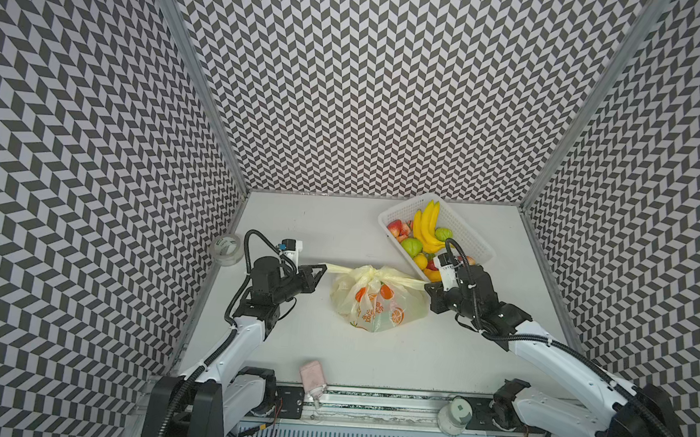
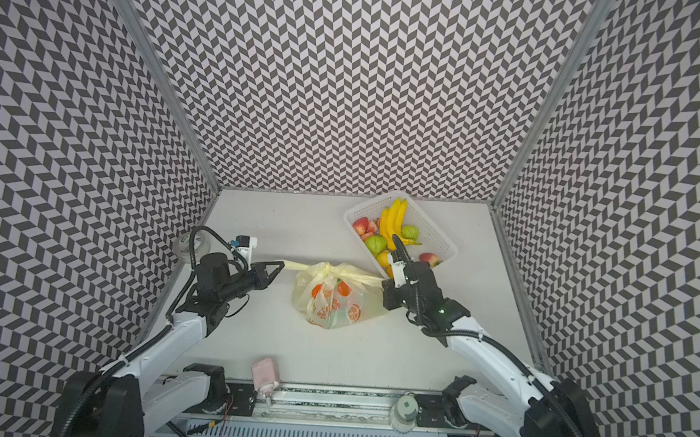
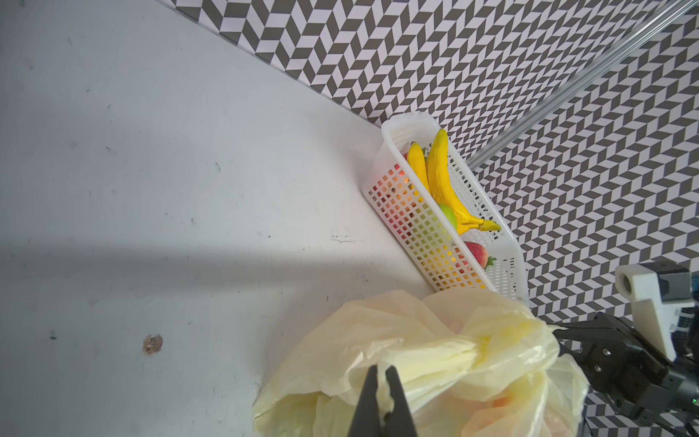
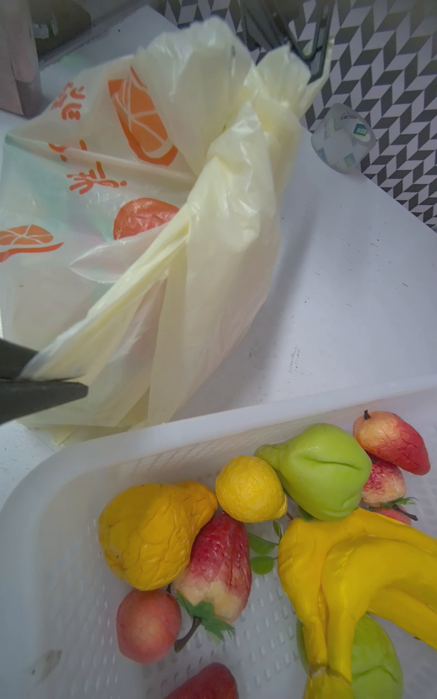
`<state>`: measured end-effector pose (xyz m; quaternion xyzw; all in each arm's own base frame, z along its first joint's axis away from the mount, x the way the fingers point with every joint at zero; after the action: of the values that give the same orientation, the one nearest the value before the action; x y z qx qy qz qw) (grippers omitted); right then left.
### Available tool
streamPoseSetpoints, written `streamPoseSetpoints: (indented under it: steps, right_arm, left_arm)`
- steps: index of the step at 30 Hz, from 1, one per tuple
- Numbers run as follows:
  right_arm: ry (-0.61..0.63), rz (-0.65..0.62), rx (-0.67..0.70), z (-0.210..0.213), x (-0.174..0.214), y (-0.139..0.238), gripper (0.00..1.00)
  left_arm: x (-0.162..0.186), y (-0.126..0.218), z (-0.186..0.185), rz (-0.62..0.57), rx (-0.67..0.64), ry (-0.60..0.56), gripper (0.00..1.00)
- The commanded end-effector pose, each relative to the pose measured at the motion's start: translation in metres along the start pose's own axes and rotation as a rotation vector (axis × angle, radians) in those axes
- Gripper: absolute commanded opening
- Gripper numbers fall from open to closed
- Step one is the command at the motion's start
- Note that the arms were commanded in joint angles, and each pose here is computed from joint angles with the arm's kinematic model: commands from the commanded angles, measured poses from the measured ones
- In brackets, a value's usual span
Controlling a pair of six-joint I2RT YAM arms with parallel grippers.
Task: Place the fake fruits into the plastic bag and tie a complex knot
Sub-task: 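Open the left gripper, releasing the handle end, and lift both grippers away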
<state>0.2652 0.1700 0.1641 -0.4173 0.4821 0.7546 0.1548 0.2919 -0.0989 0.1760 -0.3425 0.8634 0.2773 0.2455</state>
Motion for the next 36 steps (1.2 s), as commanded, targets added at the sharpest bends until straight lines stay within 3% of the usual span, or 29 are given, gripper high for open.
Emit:
streamPoseSetpoints:
  steps: [1, 6, 14, 16, 18, 20, 25, 36]
  right_arm:
    - [-0.066, 0.070, 0.172, -0.042, 0.021, 0.001, 0.00]
    - [-0.074, 0.089, 0.142, -0.043, 0.025, -0.002, 0.00]
    - [-0.051, 0.025, 0.014, -0.023, 0.006, 0.007, 0.00]
    - [-0.046, 0.008, -0.018, -0.017, -0.001, 0.011, 0.02]
    - [-0.040, -0.016, -0.058, -0.010, -0.009, 0.016, 0.17]
    - [-0.032, -0.045, -0.069, -0.007, -0.018, 0.023, 0.25]
    - [-0.004, -0.133, -0.034, -0.010, -0.044, 0.044, 0.48]
    - [-0.012, -0.326, 0.135, -0.045, -0.085, 0.090, 0.80]
  left_arm:
    - [-0.032, 0.012, 0.028, -0.172, -0.139, 0.007, 0.00]
    - [-0.028, 0.011, 0.030, -0.159, -0.127, 0.019, 0.00]
    - [-0.023, 0.005, 0.013, -0.113, 0.012, 0.023, 0.00]
    - [-0.022, 0.004, 0.007, -0.102, 0.046, 0.023, 0.12]
    - [-0.022, 0.004, 0.001, -0.093, 0.076, 0.021, 0.31]
    - [-0.024, 0.005, -0.005, -0.096, 0.088, 0.013, 0.41]
    - [-0.044, 0.018, -0.013, -0.169, 0.025, -0.044, 0.52]
    - [-0.096, 0.068, -0.038, -0.397, -0.124, -0.200, 0.73]
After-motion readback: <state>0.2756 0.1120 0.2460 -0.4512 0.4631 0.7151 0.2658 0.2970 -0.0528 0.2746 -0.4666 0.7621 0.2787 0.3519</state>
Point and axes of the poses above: each gripper's point midway between its finger pads, its own y axis back along the fingers, its own z axis along the line the jaws close on, x = y × z, the point moved 3 cm from there along y, back along the fingers, and after that the axes turned 7 degrees about y, right-handed, at the moved point
